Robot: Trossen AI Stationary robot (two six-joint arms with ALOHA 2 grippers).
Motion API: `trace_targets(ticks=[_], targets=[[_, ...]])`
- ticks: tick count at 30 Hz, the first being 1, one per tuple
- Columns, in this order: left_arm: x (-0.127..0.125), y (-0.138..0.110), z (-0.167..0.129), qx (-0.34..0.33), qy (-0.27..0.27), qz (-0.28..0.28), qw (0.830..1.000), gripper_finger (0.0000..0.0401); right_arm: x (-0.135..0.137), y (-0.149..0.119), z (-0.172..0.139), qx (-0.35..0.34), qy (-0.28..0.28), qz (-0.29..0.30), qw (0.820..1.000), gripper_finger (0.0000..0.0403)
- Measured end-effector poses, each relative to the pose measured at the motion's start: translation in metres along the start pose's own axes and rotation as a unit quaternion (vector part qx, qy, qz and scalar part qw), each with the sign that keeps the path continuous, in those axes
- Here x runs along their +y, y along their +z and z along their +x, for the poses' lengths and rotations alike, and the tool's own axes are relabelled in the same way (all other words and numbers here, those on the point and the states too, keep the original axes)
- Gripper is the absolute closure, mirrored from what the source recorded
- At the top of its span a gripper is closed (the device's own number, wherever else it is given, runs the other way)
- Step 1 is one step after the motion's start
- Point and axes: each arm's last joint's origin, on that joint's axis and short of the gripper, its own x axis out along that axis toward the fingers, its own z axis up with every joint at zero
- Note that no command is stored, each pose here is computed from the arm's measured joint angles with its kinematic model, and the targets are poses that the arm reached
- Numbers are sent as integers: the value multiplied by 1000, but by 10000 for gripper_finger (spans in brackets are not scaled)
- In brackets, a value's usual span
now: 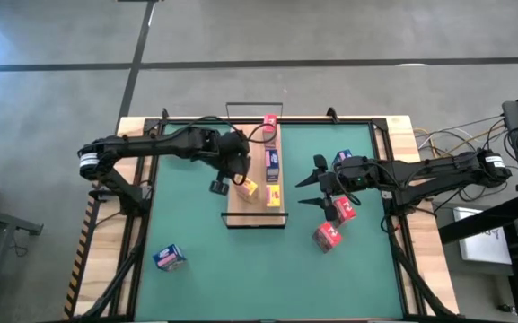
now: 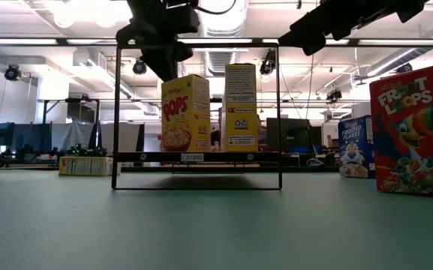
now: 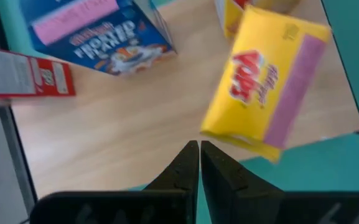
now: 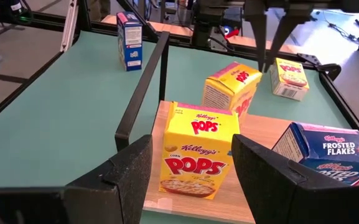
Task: Stack cereal on shelf
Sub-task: Put the right yellow cereal box on the shelf aligned with the other yellow cereal box
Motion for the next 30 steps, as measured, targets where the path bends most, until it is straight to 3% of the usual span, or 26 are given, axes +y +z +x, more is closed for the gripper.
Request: trace_targets(ticks=[10, 20, 30], targets=[[2, 4, 0, -21, 12, -6, 1000, 401, 0, 0, 0, 0, 0, 0, 1000, 193], [-2, -4, 2, 30, -6, -30, 999, 401, 0, 0, 0, 0, 0, 0, 1000, 193], [-2, 8, 5, -25, -6, -18, 1000, 401, 0, 0, 0, 0, 0, 0, 1000, 193]])
